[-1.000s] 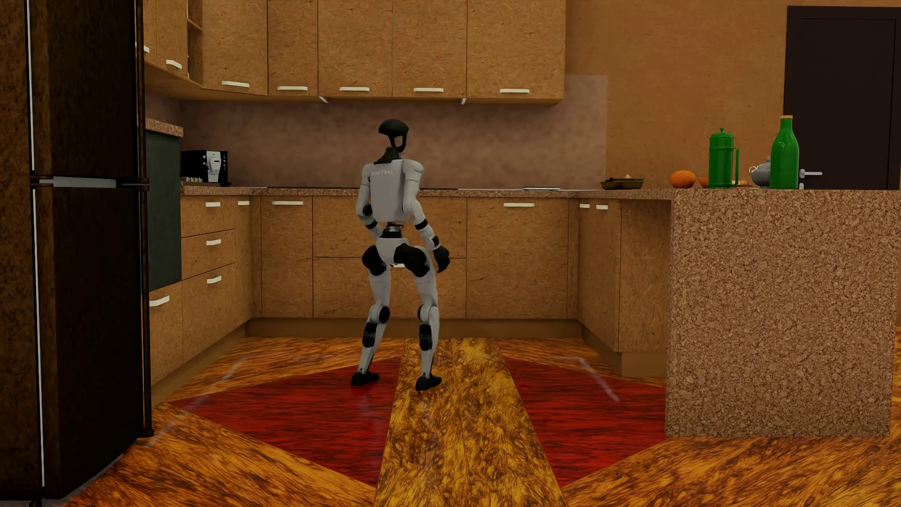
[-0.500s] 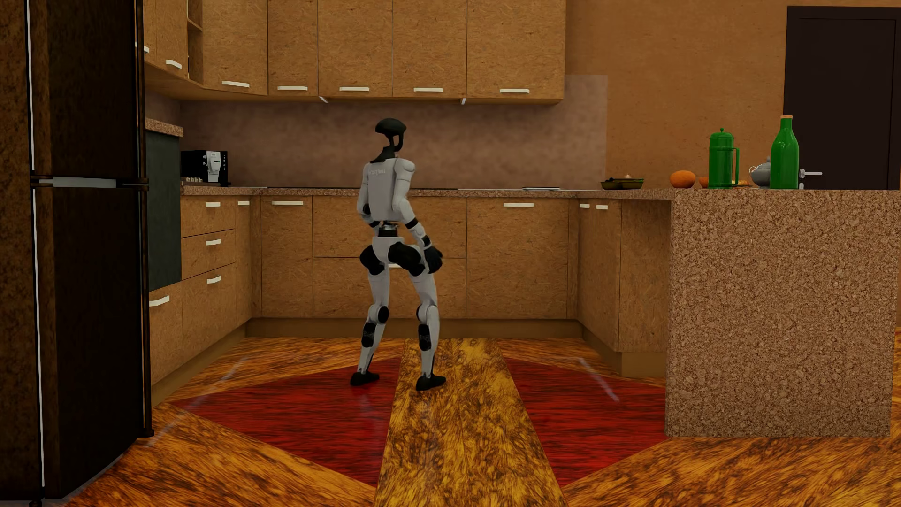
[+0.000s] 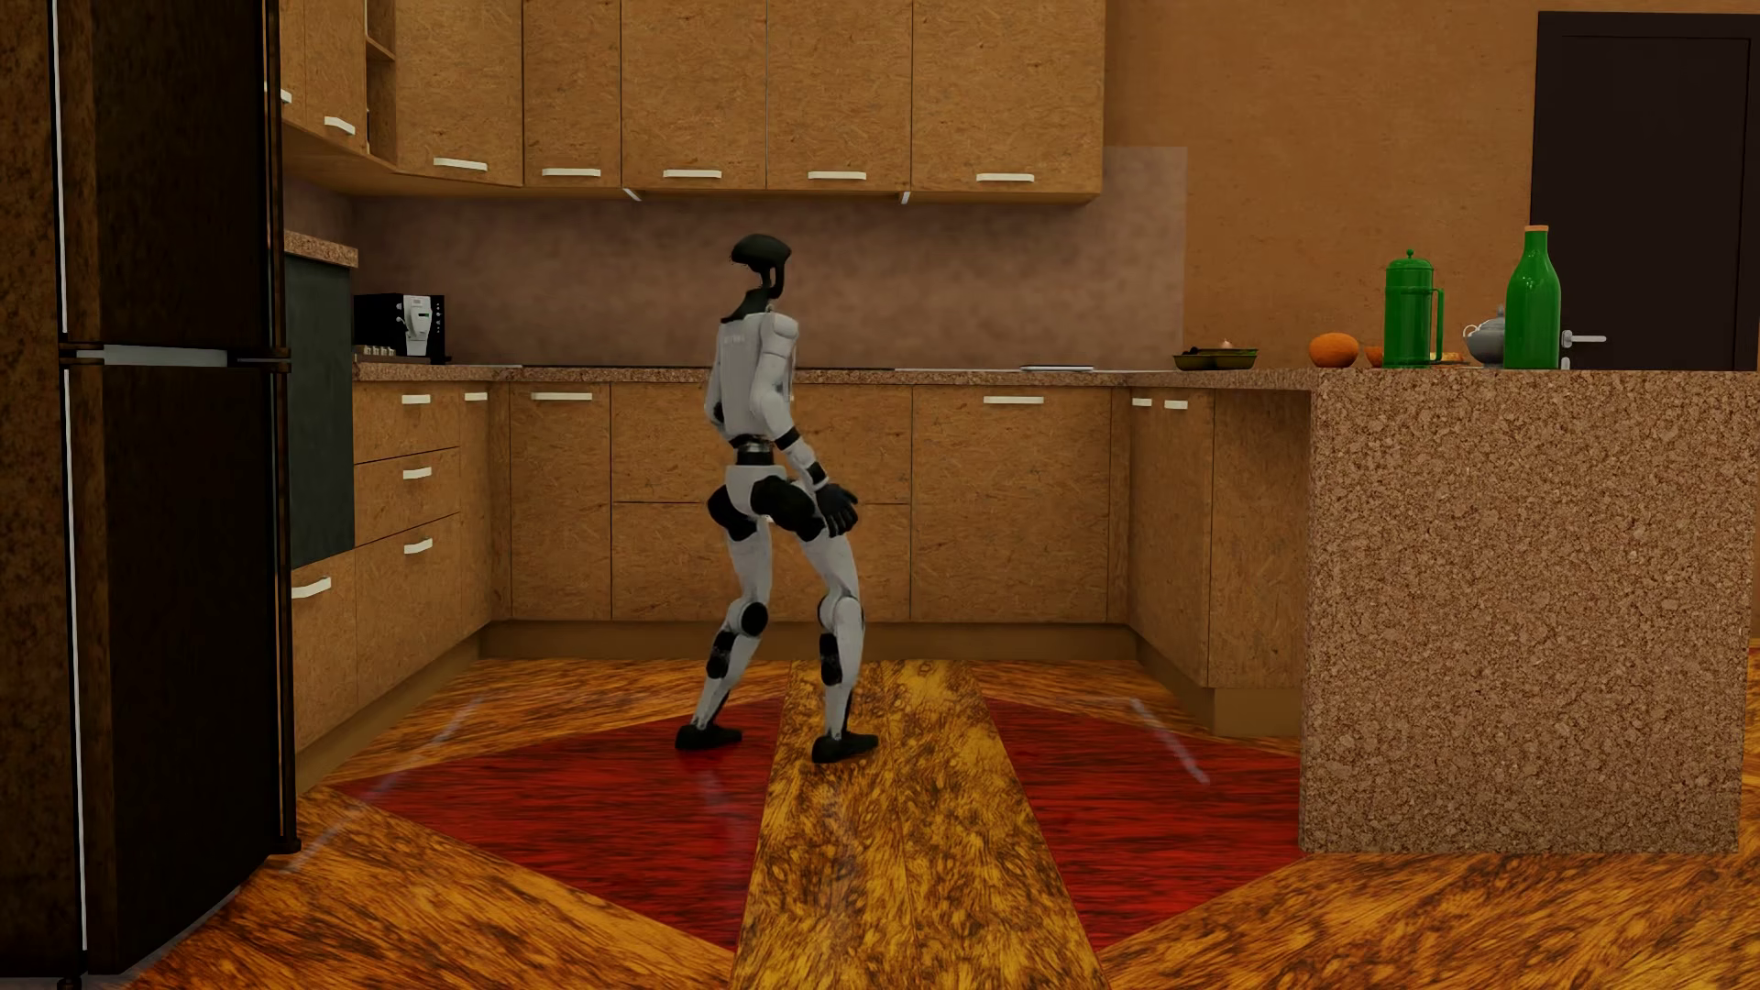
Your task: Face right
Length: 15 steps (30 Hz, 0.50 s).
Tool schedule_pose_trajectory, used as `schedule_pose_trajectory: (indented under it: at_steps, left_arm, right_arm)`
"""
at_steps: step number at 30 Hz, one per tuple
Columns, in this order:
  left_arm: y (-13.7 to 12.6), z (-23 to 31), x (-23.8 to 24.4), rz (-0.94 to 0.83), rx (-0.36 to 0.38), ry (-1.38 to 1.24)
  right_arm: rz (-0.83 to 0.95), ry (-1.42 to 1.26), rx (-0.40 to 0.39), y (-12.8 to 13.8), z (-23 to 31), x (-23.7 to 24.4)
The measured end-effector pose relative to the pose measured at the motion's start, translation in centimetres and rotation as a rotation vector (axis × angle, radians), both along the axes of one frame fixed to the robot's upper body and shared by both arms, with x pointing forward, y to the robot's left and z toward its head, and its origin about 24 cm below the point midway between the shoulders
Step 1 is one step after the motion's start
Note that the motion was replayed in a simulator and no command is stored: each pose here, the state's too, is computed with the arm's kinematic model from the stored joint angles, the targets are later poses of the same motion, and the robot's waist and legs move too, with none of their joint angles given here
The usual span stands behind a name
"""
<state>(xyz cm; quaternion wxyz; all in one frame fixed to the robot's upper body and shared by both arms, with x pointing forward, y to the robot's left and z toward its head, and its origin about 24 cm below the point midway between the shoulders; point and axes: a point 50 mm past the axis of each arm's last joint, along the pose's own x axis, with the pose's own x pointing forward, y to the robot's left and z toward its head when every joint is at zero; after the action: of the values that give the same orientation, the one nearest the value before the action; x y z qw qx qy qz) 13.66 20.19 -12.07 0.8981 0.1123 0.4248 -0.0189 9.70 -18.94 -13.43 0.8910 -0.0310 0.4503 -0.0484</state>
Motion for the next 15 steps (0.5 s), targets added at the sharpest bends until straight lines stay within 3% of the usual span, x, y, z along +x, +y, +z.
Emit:
schedule_pose_trajectory:
  at_steps: [2, 4, 5, 7, 8, 10, 13, 15]
  left_arm:
    - [2.5, 1.1, 2.0, 0.053, 0.047, -0.035]
    - [-1.2, 1.4, 3.1, 0.033, -0.034, -0.122]
    - [-1.5, 1.1, 2.6, 0.013, -0.034, -0.124]
    - [0.2, 0.2, 0.2, 0.041, -0.010, -0.057]
    - [1.2, 0.0, -0.9, 0.037, 0.014, -0.015]
    - [0.3, 0.5, 0.3, 0.038, -0.013, -0.035]
    - [0.7, 0.8, 1.1, 0.051, -0.012, -0.079]
    - [-0.3, 1.4, 3.1, 0.031, -0.030, -0.125]
  right_arm:
    - [-0.051, -0.044, -0.035, -2.0, 0.3, 0.0]
    - [-0.033, -0.052, -0.036, -2.5, 0.3, 1.0]
    - [-0.050, -0.050, 0.024, -1.3, 0.2, 0.8]
    - [-0.088, -0.061, 0.044, -0.7, 0.2, 0.9]
    - [-0.047, -0.060, 0.013, -0.2, 0.3, 1.3]
    - [-0.003, 0.021, -0.043, -1.1, -0.1, 0.1]
    - [-0.035, 0.126, 0.029, -0.3, -0.8, -1.2]
    - [0.021, 0.157, -0.012, -1.3, -0.8, -1.2]
